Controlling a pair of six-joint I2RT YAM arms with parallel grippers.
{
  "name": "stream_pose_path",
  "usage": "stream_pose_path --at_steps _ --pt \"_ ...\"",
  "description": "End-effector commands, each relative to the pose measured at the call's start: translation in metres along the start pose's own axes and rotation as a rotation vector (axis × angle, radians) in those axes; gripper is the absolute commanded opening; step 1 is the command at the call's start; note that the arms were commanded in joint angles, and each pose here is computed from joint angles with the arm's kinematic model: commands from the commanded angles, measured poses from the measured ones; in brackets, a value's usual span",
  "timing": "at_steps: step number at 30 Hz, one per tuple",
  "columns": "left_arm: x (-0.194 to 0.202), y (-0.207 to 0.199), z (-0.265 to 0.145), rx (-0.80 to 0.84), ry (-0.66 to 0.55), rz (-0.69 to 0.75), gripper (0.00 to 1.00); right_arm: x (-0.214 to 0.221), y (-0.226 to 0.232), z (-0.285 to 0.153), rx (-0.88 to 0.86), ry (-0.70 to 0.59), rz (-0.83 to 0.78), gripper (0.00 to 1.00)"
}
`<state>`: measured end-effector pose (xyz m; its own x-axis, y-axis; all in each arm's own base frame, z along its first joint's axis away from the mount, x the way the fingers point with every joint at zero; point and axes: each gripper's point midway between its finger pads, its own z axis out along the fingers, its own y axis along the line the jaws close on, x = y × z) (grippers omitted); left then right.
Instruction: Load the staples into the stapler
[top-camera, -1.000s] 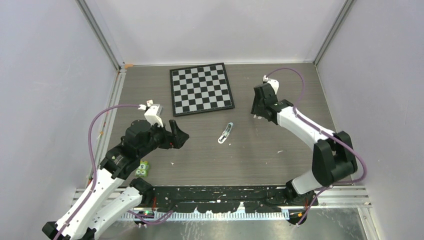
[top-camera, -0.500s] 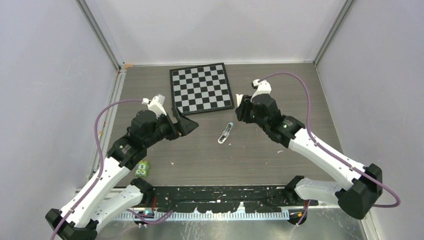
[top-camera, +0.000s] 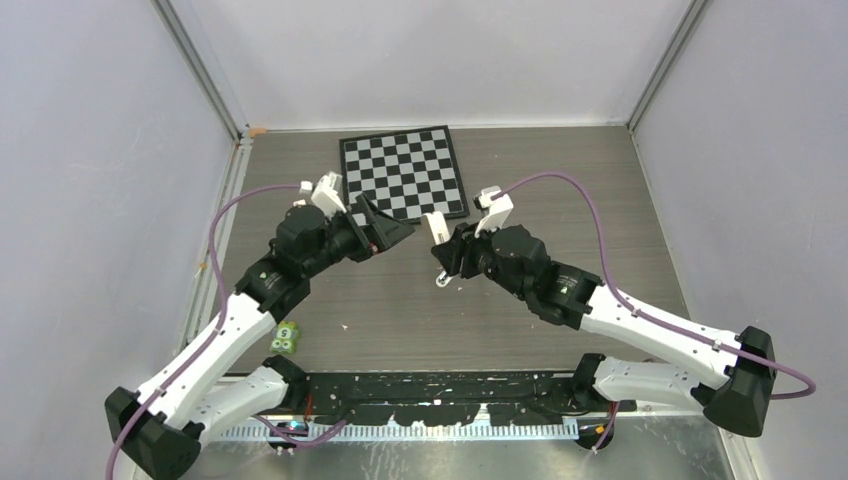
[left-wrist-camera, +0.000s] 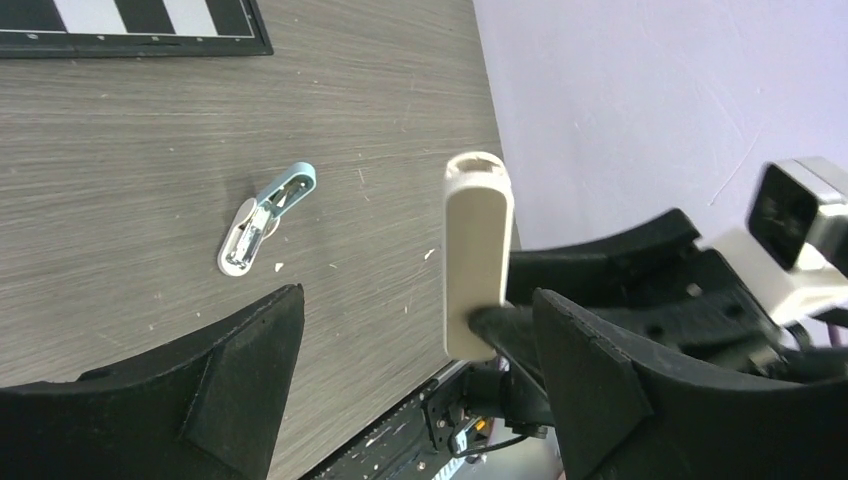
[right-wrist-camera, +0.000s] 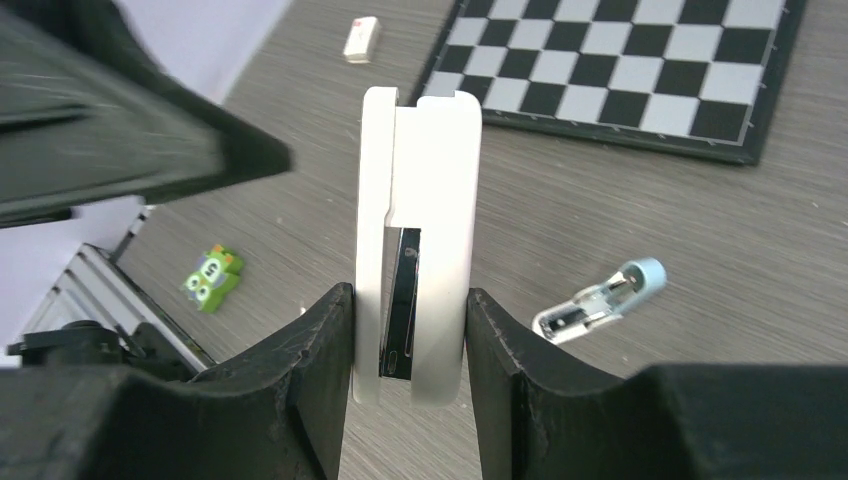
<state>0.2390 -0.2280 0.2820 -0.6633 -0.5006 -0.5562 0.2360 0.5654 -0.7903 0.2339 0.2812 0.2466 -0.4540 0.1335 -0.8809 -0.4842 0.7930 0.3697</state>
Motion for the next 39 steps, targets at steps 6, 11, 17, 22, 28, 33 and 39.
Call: stream_pose_path --at_steps 6,11,17,22,28,33,39 --pt "-0.001 -0.024 0.039 0.154 0.039 0.025 0.85 -0.033 0.034 0.013 -0.083 -0.173 -0.006 0.36" --pt "0.002 -0.019 0.046 0.144 0.053 0.029 0.81 -0.028 0.045 0.020 -0.098 -0.170 -0.019 0.36" --pt "0.010 -0.013 0.042 0.136 0.075 0.008 0.44 -0.019 0.054 0.028 -0.110 -0.138 -0.045 0.39" --pt "0.010 -0.017 0.029 0.151 0.065 0.013 0.00 -0.007 0.048 0.022 -0.111 -0.103 -0.066 0.57" --pt "0.012 -0.021 0.010 0.212 0.043 0.146 0.00 -0.010 0.043 -0.009 -0.195 -0.088 -0.094 0.78" --pt "0.016 -0.033 -0.001 0.310 0.051 0.272 0.00 -0.004 0.053 -0.033 -0.375 0.051 -0.078 0.80" --pt "0.028 -0.048 -0.013 0.419 0.115 0.351 0.00 -0.007 0.063 -0.050 -0.638 0.158 0.061 0.69"
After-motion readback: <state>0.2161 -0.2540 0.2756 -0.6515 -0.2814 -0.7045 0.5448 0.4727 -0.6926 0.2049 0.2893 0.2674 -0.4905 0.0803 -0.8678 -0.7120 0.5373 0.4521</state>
